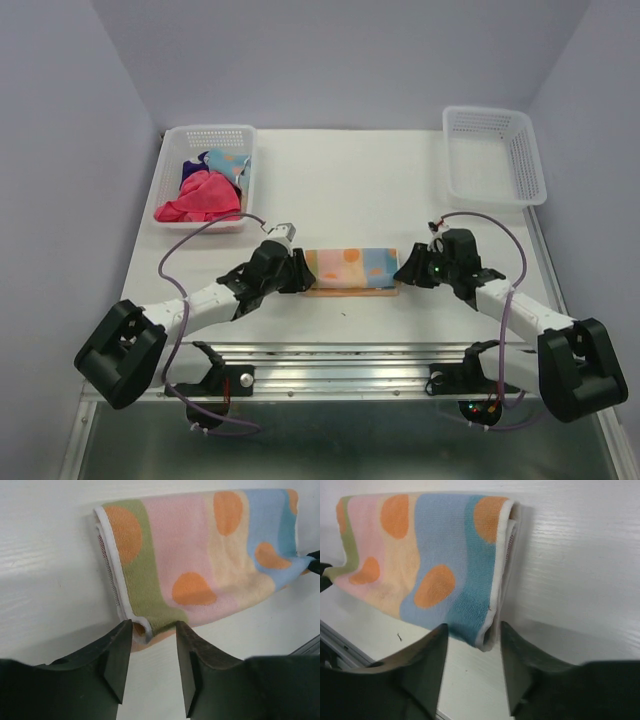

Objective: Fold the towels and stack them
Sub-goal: Fold the towel

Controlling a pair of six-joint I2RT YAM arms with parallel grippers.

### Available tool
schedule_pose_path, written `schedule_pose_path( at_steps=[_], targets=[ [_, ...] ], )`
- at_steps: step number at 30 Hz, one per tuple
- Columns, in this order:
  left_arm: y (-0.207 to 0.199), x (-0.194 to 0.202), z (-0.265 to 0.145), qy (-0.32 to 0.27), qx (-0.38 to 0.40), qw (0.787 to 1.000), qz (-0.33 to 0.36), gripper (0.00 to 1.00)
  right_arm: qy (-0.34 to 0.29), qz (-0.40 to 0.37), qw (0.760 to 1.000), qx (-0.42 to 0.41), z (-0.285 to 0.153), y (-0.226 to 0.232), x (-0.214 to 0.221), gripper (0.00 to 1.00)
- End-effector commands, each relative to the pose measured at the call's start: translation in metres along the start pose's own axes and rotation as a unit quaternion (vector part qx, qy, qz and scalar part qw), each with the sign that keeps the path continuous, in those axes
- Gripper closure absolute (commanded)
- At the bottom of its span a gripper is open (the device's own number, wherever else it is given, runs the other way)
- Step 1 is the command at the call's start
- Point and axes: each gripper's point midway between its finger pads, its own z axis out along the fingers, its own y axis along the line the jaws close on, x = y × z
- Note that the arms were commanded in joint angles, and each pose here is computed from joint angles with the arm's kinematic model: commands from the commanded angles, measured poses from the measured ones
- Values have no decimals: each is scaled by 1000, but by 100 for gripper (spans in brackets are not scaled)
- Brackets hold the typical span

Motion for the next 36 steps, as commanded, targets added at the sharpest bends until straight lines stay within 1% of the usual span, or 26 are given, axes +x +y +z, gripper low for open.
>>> schedule_pose_path(
  at_steps=[1,2,3,4,5,6,7,9,10,11,15,16,19,22,23,24,25,27,31,33,35,36],
  targets=[
    [-3,3,-17,-8,6,1000,-13,42,-1,-6,1000,-15,-7,6,6,38],
    [-2,4,-20,-7,4,1000,-15,26,1,-7,1000,-24,-11,10,7,31],
    [-6,1,-26,-15,13,1000,-18,19,1,-6,1000,-27,-13,11,8,23],
    [-6,2,-29,-15,12,1000,-23,8,2,-3,1000,-26,-16,12,9,20],
    [-7,0,-32,-18,15,999,-25,1,-9,-5,999,-30,-21,16,5,7],
    [-8,-1,-35,-21,18,999,-26,1,-16,-5,999,-31,-23,18,3,1],
    [-11,-6,-40,-33,24,999,-29,1,-24,-1,999,-30,-26,20,0,0],
    [-11,-9,-45,-39,21,999,-31,1,-48,0,999,-13,-33,19,-11,0],
    [-9,-18,-47,-58,12,998,-34,1,-58,1,998,-10,-37,21,-18,0],
    [-7,-19,-48,-61,6,998,-34,1,-62,3,998,6,-39,17,-21,0],
    [-3,-35,-50,-85,-20,996,-36,1,-62,7,997,37,-40,14,-33,0],
    [-2,-36,-49,-85,-27,995,-35,1,-50,15,997,51,-34,7,-30,0],
    [2,-46,-50,-99,-52,993,-41,1,-42,23,995,91,-25,-3,-35,0],
    [3,-53,-52,-112,-56,991,-39,1,-44,23,993,108,-17,-2,-42,1],
    [4,-54,-52,-115,-59,991,-37,1,-47,21,990,128,-14,-7,-44,1],
    [4,-55,-52,-116,-60,991,-36,1,-33,13,990,136,-7,-7,-38,4],
    [4,-55,-53,-117,-60,991,-34,1,-34,12,989,141,-3,-4,-43,6],
    [5,-55,-53,-117,-61,991,-32,1,-19,4,987,158,8,-6,-37,10],
    [12,-48,-54,-109,-73,991,-29,1,-9,1,984,180,21,-7,-30,24],
    [14,-47,-54,-108,-75,991,-27,1,-1,0,982,190,25,-9,-24,30],
    [15,-47,-54,-108,-77,991,-26,1,11,0,979,202,31,-14,-18,33],
    [16,-46,-54,-108,-78,991,-26,1,14,-2,979,204,33,-14,-16,37]
  ],
)
